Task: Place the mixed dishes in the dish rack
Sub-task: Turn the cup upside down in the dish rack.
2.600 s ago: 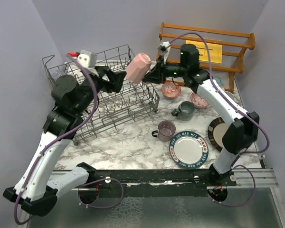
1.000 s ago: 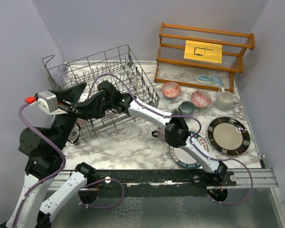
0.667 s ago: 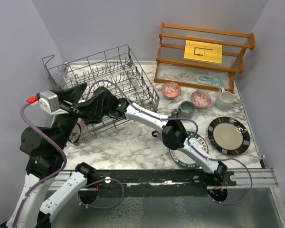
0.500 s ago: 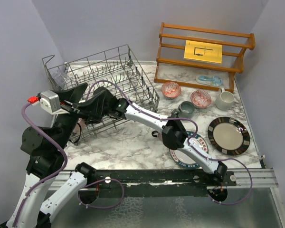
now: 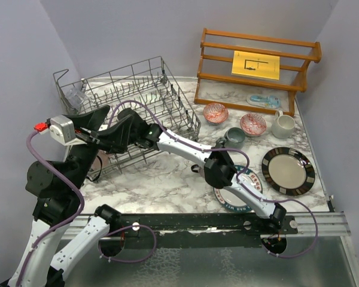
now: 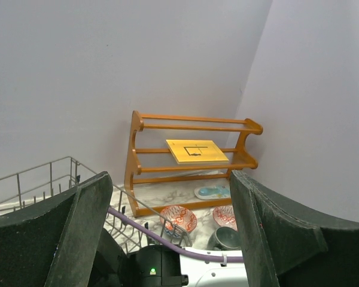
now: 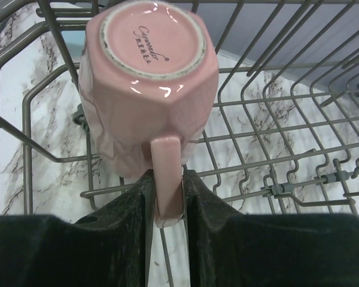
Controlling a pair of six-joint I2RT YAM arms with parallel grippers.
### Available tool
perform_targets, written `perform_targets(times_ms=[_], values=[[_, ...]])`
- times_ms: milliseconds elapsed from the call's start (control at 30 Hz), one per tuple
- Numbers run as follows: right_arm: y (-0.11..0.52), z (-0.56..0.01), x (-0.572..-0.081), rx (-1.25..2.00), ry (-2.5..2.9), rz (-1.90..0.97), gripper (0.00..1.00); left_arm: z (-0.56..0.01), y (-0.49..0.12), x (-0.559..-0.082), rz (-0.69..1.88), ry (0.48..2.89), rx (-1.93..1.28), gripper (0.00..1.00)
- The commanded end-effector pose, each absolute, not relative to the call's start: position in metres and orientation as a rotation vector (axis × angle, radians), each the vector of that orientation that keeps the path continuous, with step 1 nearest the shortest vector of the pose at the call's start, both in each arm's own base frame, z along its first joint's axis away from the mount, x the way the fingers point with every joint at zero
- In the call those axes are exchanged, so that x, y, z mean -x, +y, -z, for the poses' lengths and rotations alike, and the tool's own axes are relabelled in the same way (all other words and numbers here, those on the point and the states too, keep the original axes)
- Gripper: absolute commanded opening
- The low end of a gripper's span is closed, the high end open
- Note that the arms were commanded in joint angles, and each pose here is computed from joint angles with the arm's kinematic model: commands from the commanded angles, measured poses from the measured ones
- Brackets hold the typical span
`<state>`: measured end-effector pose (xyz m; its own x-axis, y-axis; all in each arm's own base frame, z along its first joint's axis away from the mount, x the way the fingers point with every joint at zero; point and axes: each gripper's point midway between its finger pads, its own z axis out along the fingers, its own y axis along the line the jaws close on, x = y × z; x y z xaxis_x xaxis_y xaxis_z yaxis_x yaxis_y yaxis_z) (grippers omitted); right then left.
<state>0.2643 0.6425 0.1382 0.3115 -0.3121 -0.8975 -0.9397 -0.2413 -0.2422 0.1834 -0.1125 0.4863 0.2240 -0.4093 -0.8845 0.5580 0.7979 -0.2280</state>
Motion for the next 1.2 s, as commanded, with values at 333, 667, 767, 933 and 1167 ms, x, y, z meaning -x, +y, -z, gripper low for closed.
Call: perform_targets(times_ms=[333, 667, 767, 933, 1167], values=[[0.652, -0.172, -0.251, 1.697, 1.064, -0.997, 0.41, -0.494, -0.109, -0.174, 0.678, 1.127, -0.155, 0.82], [0.641, -0.234, -0.236, 1.638, 1.045, -1.11, 0.71, -0.499, -0.111, -0.165, 0.717, 1.097, -0.166, 0.82], [0.636, -0.251, -0.235, 1.626, 1.031, -1.112, 0.75, -0.5, -0.112, -0.162, 0.734, 1.087, -0.17, 0.82], [0.626, -0.273, -0.239, 1.608, 1.021, -1.108, 0.8, -0.501, -0.115, -0.158, 0.763, 1.069, -0.18, 0.82], [0.605, -0.302, -0.243, 1.586, 1.015, -1.154, 0.86, -0.504, -0.124, -0.149, 0.829, 1.023, -0.213, 0.85]])
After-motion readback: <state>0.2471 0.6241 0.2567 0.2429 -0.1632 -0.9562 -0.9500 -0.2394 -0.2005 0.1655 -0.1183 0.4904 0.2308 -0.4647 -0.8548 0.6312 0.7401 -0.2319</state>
